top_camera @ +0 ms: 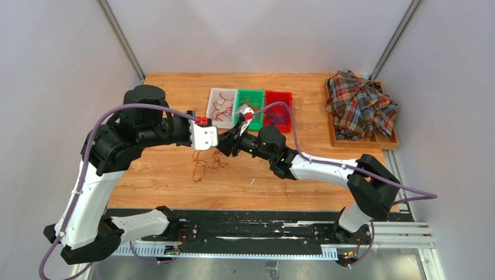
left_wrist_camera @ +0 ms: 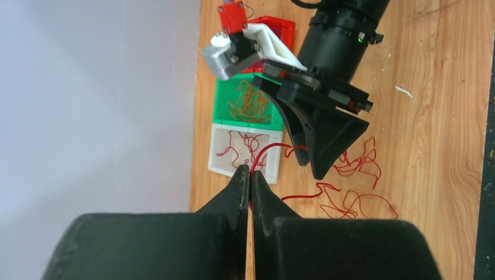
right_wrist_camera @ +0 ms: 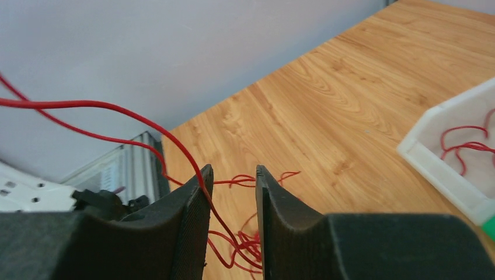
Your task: Untangle the cables
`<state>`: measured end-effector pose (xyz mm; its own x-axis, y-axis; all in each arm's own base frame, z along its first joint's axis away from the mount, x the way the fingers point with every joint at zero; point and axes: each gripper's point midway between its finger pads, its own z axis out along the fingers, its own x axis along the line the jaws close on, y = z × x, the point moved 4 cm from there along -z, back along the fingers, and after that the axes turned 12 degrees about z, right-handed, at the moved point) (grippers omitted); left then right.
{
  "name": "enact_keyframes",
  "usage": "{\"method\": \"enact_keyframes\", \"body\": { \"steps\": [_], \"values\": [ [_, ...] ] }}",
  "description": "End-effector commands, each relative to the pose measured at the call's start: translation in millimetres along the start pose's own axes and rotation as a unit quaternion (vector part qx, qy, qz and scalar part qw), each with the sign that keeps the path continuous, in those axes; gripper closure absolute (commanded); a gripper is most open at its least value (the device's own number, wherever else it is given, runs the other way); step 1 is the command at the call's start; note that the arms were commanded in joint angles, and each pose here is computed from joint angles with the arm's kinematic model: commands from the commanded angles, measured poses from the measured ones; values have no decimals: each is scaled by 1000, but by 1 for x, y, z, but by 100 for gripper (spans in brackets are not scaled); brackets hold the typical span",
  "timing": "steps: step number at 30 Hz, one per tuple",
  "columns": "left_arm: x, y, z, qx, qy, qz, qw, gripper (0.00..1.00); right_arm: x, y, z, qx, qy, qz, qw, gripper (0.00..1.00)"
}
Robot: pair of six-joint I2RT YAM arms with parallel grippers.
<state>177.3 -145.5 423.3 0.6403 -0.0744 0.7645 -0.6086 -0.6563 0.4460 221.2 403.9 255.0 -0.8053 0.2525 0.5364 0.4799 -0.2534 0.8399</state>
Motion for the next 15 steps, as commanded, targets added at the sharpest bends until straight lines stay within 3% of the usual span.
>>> {"method": "enact_keyframes", "body": {
  "steps": [1,6,9,15],
  "values": [
    [9,12,-5,-27,15,-6,1000,100,-15,3,1,-6,-103,-87,991,68],
    [17,19,-11,-37,29,-6,999,99,-41,-17,-11,-4,-184,-139,973,68],
    [25,26,-17,-48,40,-10,998,99,-51,-33,-18,-6,-201,-167,965,64],
    [38,37,-30,-62,66,-8,996,100,-66,-51,-34,-30,-232,-197,952,67]
  ]
}}
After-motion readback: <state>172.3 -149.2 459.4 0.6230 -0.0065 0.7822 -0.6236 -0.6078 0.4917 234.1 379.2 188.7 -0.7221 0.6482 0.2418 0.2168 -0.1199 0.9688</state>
